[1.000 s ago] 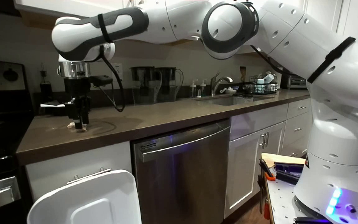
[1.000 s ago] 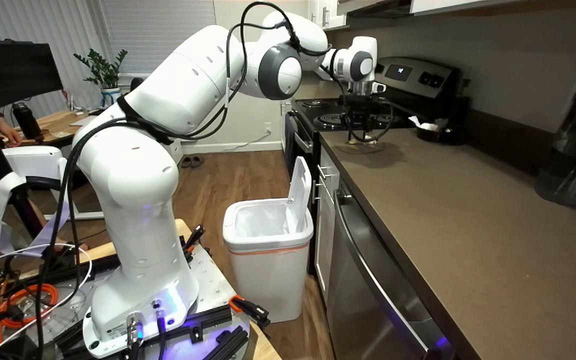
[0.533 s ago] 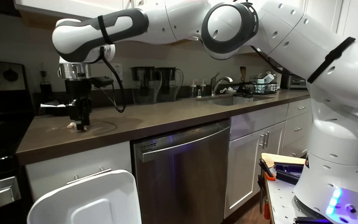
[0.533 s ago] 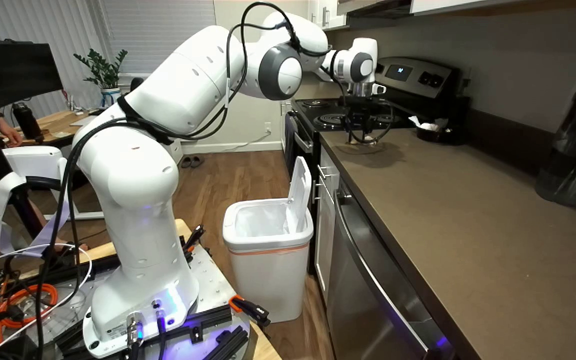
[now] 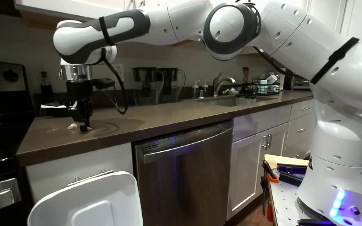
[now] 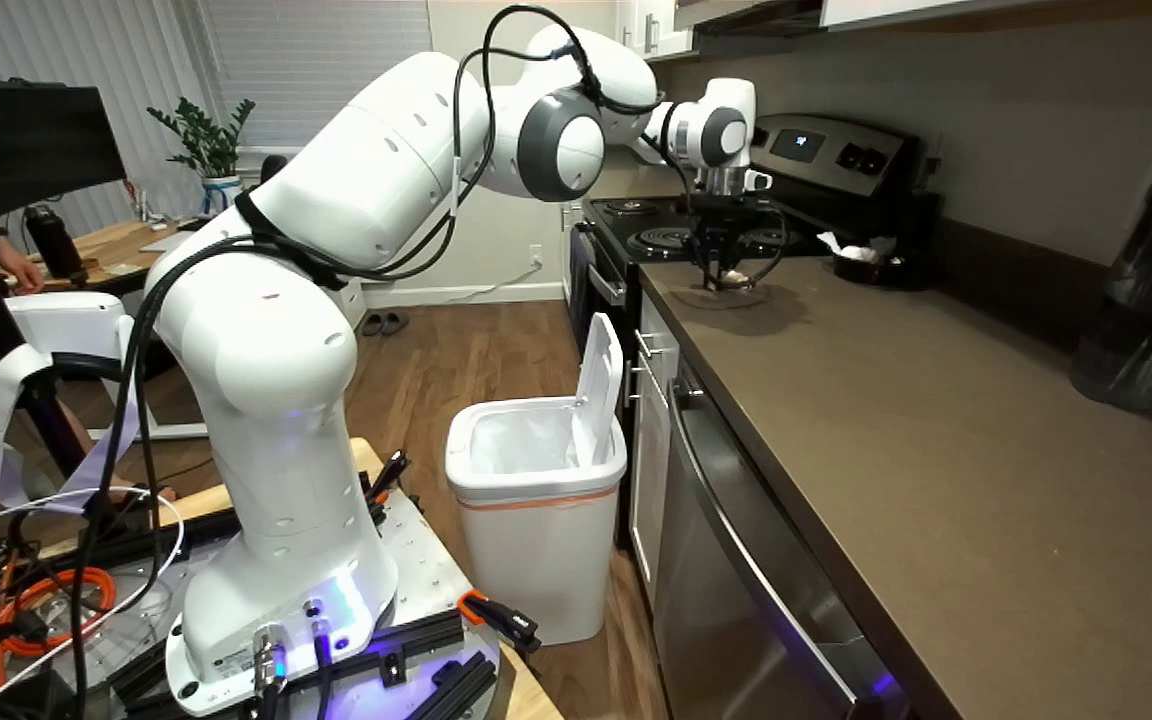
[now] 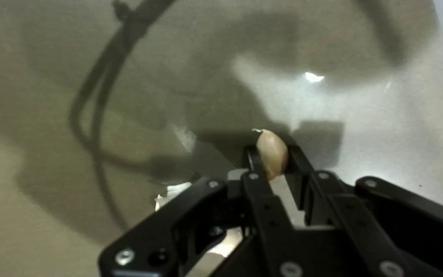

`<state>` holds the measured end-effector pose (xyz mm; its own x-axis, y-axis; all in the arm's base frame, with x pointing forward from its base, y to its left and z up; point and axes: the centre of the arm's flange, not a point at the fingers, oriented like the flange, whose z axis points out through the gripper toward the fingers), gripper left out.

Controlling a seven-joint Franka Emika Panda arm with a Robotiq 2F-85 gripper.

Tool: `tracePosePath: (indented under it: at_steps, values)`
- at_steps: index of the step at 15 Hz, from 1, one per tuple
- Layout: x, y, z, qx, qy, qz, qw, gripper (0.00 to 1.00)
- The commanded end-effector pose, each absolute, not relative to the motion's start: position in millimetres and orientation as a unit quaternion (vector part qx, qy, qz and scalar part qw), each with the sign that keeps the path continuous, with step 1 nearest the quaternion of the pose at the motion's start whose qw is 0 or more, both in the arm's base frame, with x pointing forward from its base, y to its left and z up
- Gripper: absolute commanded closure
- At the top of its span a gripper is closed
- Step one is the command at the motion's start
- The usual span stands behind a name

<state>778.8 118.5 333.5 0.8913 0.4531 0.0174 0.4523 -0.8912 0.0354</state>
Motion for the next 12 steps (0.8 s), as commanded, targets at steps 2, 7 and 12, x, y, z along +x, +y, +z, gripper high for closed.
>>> tracePosePath:
  at_steps: [2,7,12]
  values:
    - [767,119,357,0.971,0.239,-0.009,-0.005,0.95]
    - [739,136,423,0.967,0.252,0.001,-0.016,0.95]
    - [688,167,454,0.959,0.277,0.027,-0.059,0.95]
